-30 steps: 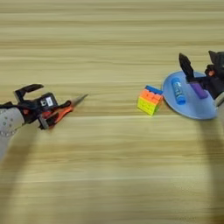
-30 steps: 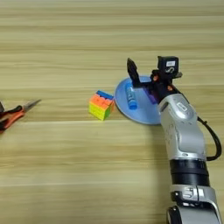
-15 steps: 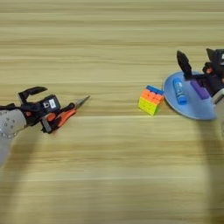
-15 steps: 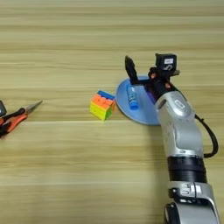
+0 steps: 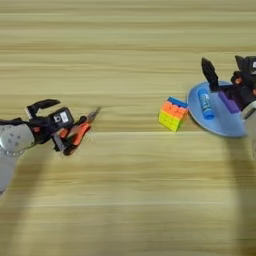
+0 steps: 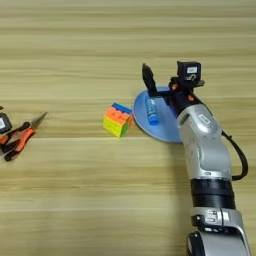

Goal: Move the objects on the table

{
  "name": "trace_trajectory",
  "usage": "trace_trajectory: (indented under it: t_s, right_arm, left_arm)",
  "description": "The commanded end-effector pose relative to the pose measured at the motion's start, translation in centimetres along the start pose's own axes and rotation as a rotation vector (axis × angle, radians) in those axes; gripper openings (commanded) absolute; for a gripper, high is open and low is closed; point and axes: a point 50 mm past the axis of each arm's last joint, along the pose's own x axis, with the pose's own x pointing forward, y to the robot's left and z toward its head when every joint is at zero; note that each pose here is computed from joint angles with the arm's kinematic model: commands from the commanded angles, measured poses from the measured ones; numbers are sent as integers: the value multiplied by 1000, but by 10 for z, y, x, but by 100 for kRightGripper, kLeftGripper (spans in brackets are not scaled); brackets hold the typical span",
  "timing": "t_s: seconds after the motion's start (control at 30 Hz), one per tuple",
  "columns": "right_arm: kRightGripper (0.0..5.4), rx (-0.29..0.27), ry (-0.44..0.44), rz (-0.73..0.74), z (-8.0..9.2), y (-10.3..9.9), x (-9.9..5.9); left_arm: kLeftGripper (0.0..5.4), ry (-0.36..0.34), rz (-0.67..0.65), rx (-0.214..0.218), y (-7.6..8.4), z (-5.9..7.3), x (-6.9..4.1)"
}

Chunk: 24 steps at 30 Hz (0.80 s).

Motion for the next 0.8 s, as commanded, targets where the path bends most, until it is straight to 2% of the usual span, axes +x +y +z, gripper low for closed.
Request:
trace_trajectory:
  t_s: [0.03, 0.3, 0.63, 0.8]
  right_arm:
    - [540, 2, -7, -10, 1, 0, 0]
    - [540, 4, -3, -4, 0, 2, 0]
    - [540, 3, -5, -4, 1, 3, 0]
    - [540, 1, -7, -5, 1, 3, 0]
  left_arm:
    - [537, -52, 37, -34, 9, 12, -8]
    - [537, -91, 63, -58, 12, 22, -15]
    - [537, -84, 73, -71, 14, 20, -14]
    - [537, -88, 91, -118, 13, 18, -13]
